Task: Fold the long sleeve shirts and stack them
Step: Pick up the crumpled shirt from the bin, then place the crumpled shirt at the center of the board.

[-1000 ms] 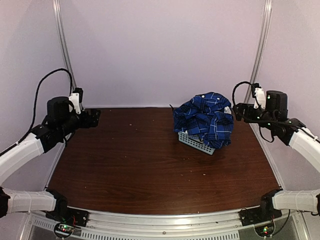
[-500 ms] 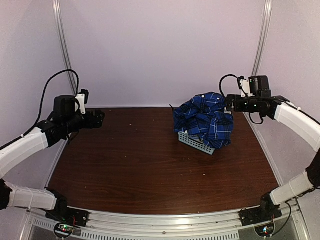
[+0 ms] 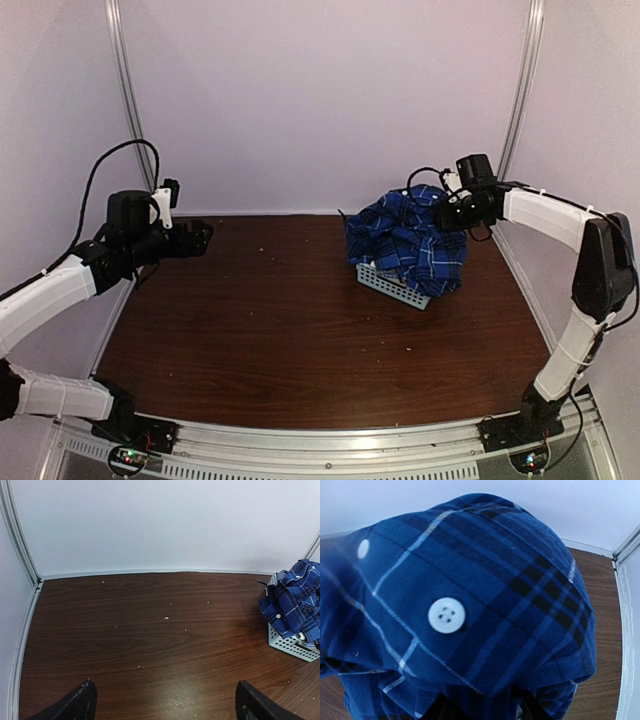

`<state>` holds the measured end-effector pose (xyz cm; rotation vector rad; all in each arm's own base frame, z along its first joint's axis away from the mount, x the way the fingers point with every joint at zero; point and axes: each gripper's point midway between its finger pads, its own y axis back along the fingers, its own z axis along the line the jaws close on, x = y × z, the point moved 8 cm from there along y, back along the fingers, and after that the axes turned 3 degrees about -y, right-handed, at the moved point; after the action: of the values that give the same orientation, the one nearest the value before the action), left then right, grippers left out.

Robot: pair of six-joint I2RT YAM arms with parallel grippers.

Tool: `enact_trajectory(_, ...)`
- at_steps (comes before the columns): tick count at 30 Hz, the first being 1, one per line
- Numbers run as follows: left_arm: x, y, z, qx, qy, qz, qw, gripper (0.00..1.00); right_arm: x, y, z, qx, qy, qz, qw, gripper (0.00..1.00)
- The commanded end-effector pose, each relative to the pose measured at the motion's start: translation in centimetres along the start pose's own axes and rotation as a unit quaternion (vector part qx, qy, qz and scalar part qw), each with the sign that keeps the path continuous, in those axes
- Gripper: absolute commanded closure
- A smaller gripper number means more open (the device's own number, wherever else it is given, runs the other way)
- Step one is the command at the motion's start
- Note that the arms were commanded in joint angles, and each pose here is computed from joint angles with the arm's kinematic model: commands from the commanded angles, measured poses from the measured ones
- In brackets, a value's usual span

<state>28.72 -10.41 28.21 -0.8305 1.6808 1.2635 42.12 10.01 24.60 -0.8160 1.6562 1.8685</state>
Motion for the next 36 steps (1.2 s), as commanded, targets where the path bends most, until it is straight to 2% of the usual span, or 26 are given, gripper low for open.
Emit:
enact_trajectory(1, -1.7, 0.9, -0.4, 0.014, 0.004, -0.031, 0.999, 0.02, -2.9, 3.7, 3.7, -0.071, 0.036, -0.060, 0.995, 0.72)
enact_trajectory(4, -1.7, 1.0, -0.4, 0.012, 0.006, -0.033, 0.999, 0.02, -4.7, 7.8, 7.0, -0.132, 0.062, -0.108, 0.983, 1.00)
enact_trajectory(8, -1.8, 1.1, -0.2, 0.003, 0.010, -0.036, 0.999, 0.02, -7.4, 15.1, 11.9, -0.255, 0.090, -0.171, 0.948, 1.00)
enact_trajectory(11, -1.7, 1.3, 0.4, -0.024, 0.024, -0.042, 0.999, 0.02, -8.4, 20.8, 16.2, -0.365, 0.105, -0.205, 0.902, 1.00)
enact_trajectory(13, -1.7, 1.4, 0.8, -0.045, 0.036, -0.046, 0.997, 0.02, -8.4, 24.0, 19.2, -0.439, 0.114, -0.220, 0.864, 1.00)
enact_trajectory(15, -1.9, 1.6, 1.2, -0.068, 0.046, -0.051, 0.995, 0.02, -8.3, 25.7, 21.6, -0.491, 0.114, -0.215, 0.837, 1.00)
enact_trajectory(19, -2.6, 2.3, 1.8, -0.104, 0.056, -0.062, 0.991, 0.02, -7.3, 25.9, 25.7, -0.560, 0.128, -0.172, 0.800, 1.00)
enact_trajectory(22, -2.6, 2.7, 2.3, -0.127, 0.061, -0.066, 0.988, 0.02, -6.7, 23.4, 27.2, -0.549, 0.124, -0.145, 0.814, 0.99)
enact_trajectory(23, -2.7, 2.9, 2.3, -0.130, 0.062, -0.068, 0.987, 0.02, -6.5, 22.1, 27.5, -0.534, 0.122, -0.134, 0.826, 0.95)
enact_trajectory(24, -2.6, 3.0, 2.4, -0.131, 0.062, -0.068, 0.987, 0.02, -6.1, 20.4, 27.6, -0.515, 0.119, -0.119, 0.841, 0.85)
enact_trajectory(25, -2.6, 3.0, 2.3, -0.130, 0.061, -0.068, 0.987, 0.02, -5.7, 18.9, 27.5, -0.493, 0.116, -0.106, 0.856, 0.73)
enact_trajectory(26, -2.6, 3.1, 2.3, -0.125, 0.059, -0.067, 0.988, 0.02, -5.4, 17.4, 27.0, -0.470, 0.112, -0.091, 0.871, 0.45)
enact_trajectory(27, -2.6, 3.0, 2.1, -0.119, 0.056, -0.066, 0.989, 0.02, -5.0, 16.4, 26.5, -0.452, 0.107, -0.081, 0.882, 0.23)
enact_trajectory(28, -2.6, 3.0, 2.0, -0.113, 0.052, -0.063, 0.990, 0.02, -4.9, 15.2, 25.5, -0.427, 0.097, -0.077, 0.896, 0.14)
enact_trajectory(31, -2.5, 2.9, 1.7, -0.097, 0.040, -0.057, 0.993, 0.02, -4.6, 13.4, 21.0, -0.348, 0.054, -0.091, 0.931, 0.07)
enact_trajectory(36, -2.4, 2.8, 1.3, -0.074, 0.034, -0.055, 0.995, 0.02, -1.6, 10.2, 10.9, -0.165, -0.012, -0.078, 0.983, 0.07)
